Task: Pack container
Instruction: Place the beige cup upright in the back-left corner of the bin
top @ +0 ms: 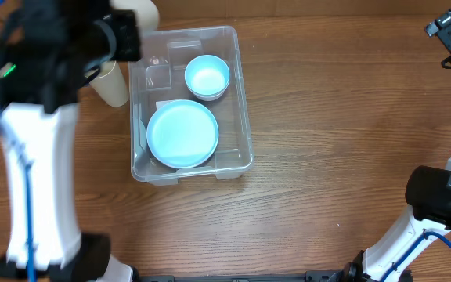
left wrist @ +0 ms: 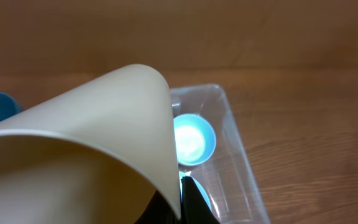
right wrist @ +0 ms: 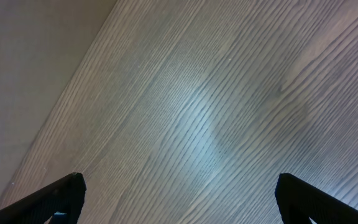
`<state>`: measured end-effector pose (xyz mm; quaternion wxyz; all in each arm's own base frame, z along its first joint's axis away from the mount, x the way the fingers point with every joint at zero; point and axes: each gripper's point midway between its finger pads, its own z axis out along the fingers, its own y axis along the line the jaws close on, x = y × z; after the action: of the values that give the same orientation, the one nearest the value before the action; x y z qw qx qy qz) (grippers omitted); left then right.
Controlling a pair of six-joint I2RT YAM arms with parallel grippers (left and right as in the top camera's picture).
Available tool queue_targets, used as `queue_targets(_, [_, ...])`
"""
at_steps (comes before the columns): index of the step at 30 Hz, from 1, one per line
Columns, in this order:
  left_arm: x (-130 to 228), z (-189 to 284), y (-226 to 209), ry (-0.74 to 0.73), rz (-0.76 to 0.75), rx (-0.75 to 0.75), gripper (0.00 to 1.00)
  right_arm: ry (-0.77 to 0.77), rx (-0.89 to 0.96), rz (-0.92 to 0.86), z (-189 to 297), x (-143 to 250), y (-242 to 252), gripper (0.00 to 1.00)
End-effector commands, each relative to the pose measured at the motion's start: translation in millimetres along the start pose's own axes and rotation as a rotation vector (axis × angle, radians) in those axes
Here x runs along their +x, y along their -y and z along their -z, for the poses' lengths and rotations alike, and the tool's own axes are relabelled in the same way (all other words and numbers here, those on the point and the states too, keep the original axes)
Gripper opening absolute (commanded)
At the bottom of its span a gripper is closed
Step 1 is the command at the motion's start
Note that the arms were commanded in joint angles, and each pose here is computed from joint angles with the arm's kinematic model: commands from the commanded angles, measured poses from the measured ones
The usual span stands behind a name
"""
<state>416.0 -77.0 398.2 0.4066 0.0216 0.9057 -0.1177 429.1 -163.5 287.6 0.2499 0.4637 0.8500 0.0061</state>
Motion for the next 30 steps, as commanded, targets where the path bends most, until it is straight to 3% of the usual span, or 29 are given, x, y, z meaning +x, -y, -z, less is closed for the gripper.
queue_targets(1, [10.0,-46.1,-11.6,-0.078,0.011,-0.079,0.04,0.021,-0.009,-0.004,7.5,-2.8,-1.1,1.0])
queue_targets(5, [22.4,-72.5,-19.9,-0.144,0.015,-0.107,0.04,0.021,-0.009,-0.004,7.5,-2.8,-1.1,1.0])
queue_targets(18, [25.4,-89.1,-26.0,-0.162,0.011,-0.131,0.04,0.021,-0.009,-0.004,7.5,-2.8,-1.1,1.0])
queue_targets(30, [71.1,-134.2,-38.8,-0.359,0.021,-0.162,0.04,0.021,-0.009,-0.004,7.5,-2.8,-1.1,1.0])
